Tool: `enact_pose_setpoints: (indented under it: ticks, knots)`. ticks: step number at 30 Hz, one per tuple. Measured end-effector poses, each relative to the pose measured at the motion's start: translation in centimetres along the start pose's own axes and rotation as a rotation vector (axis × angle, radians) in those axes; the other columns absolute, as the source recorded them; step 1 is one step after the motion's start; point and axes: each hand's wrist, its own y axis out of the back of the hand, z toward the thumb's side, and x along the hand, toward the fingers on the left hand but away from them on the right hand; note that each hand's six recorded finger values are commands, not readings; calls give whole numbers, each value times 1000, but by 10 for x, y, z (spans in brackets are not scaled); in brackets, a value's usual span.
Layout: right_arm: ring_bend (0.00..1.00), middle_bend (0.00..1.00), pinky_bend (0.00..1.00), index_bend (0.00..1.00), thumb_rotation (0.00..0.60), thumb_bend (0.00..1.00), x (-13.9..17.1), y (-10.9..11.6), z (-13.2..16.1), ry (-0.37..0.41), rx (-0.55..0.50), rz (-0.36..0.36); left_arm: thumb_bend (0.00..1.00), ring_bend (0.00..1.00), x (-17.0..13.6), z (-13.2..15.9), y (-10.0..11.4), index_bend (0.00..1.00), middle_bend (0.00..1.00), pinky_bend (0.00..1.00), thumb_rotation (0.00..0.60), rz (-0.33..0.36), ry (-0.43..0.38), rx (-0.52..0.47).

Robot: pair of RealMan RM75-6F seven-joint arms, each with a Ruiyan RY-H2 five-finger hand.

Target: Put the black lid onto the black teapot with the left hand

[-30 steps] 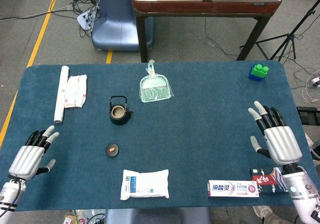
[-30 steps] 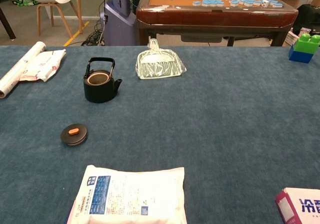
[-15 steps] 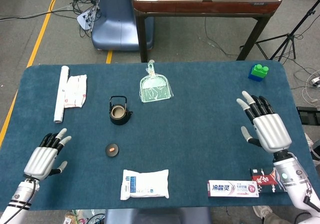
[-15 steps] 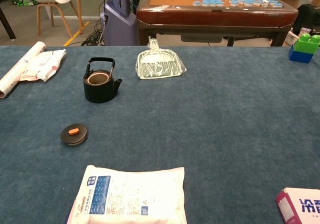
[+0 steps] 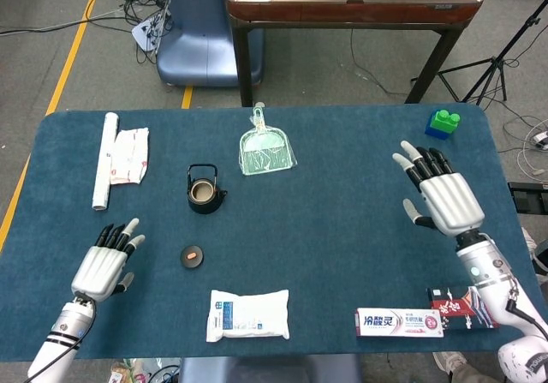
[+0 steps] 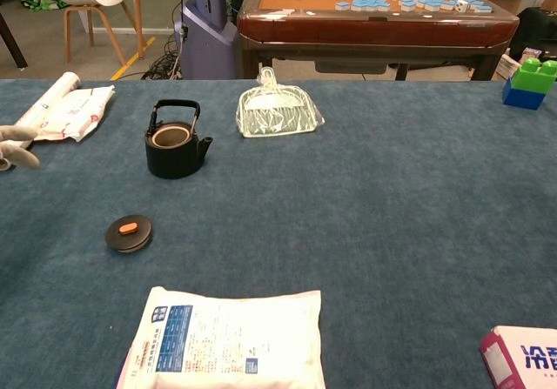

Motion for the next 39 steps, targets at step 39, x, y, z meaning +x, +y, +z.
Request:
enact_pose_setpoints:
  ticks: [39]
  knots:
    - [0, 0, 0, 0, 600, 448, -73, -5, -15, 40, 7, 63, 314, 0, 56, 73, -7, 187, 0, 0, 600, -169, -85, -10]
